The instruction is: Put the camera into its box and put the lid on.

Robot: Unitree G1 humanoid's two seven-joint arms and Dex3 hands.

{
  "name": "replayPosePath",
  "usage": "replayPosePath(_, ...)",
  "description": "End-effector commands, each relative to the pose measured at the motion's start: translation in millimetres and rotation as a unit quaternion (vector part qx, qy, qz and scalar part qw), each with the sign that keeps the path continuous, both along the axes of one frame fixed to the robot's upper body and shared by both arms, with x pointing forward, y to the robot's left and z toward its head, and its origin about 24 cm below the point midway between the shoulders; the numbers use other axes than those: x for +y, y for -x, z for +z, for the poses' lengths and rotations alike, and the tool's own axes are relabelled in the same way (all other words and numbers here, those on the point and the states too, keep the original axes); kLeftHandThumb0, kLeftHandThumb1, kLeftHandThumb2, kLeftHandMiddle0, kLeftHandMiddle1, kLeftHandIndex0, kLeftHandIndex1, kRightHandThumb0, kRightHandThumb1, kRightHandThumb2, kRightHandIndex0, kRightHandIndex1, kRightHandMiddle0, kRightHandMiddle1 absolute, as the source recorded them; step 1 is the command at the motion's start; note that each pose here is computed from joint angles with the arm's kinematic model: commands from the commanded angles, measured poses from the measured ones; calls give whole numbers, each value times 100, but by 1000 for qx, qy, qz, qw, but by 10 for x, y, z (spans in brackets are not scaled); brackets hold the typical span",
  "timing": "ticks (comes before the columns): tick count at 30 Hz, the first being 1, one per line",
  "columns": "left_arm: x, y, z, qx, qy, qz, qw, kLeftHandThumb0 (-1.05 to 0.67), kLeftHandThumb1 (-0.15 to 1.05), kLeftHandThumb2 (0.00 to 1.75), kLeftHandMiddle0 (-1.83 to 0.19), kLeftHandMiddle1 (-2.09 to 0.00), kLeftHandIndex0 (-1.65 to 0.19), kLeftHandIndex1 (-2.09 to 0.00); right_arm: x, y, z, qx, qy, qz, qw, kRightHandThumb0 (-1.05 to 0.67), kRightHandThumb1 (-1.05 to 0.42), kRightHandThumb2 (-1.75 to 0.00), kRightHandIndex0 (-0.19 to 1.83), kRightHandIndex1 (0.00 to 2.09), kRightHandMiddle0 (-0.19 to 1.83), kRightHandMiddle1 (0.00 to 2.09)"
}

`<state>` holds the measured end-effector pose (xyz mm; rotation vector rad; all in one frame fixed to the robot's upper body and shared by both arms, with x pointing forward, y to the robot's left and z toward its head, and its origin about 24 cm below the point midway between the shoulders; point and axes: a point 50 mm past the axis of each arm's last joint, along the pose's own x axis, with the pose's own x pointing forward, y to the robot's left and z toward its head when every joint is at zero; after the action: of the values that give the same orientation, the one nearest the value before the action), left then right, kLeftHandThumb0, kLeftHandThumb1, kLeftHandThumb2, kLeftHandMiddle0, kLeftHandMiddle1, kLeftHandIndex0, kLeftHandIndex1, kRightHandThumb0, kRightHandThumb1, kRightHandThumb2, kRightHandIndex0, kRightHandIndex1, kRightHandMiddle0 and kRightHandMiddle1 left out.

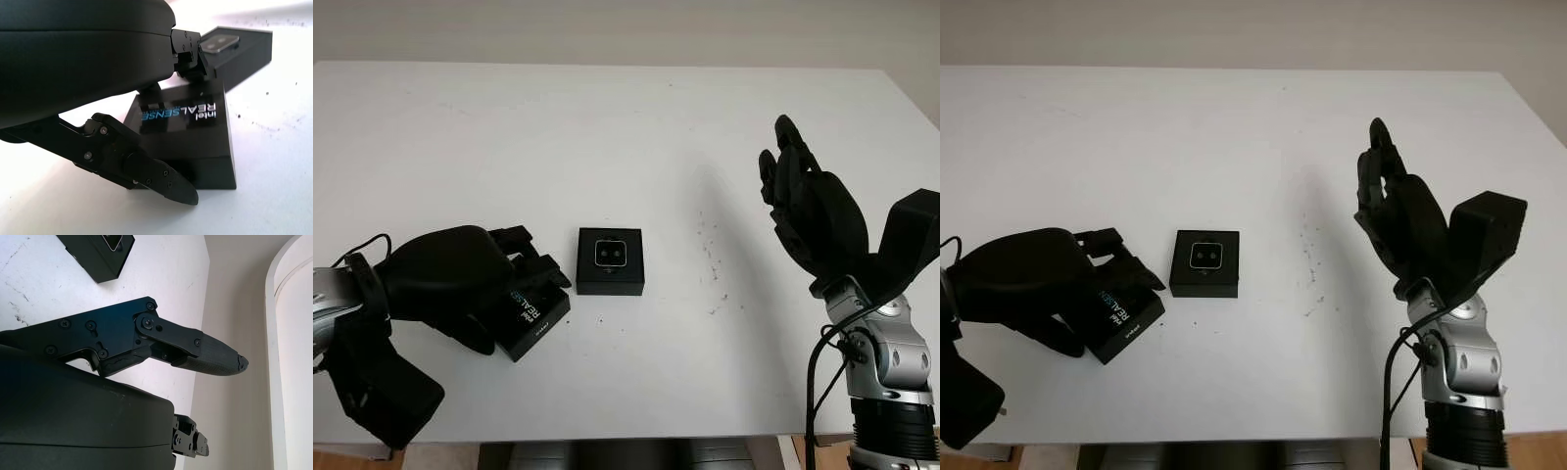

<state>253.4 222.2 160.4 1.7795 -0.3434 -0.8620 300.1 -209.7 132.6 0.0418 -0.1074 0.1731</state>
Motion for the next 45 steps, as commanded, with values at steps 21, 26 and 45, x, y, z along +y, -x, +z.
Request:
replayPosePath(21,12,-105,126,31,83,47,995,-36,105,25,-23,-209,-4,-209,19,3,0,-3,1,2,1000,-71,-105,-73,-19,0,-19,0)
replayPosePath(26,22,-177,285,31,138,87,986,-32,105,25,-25,-209,-7,-209,19,-3,-8,-4,6,7,1000,-71,-105,-75,-19,0,-19,0)
replayPosePath(45,-448,-518,776,-7,153,143,978,-26,105,15,-77,-209,-48,-209,117,-36,-75,3,7,11,1000,-66,-105,-73,-19,0,-19,0)
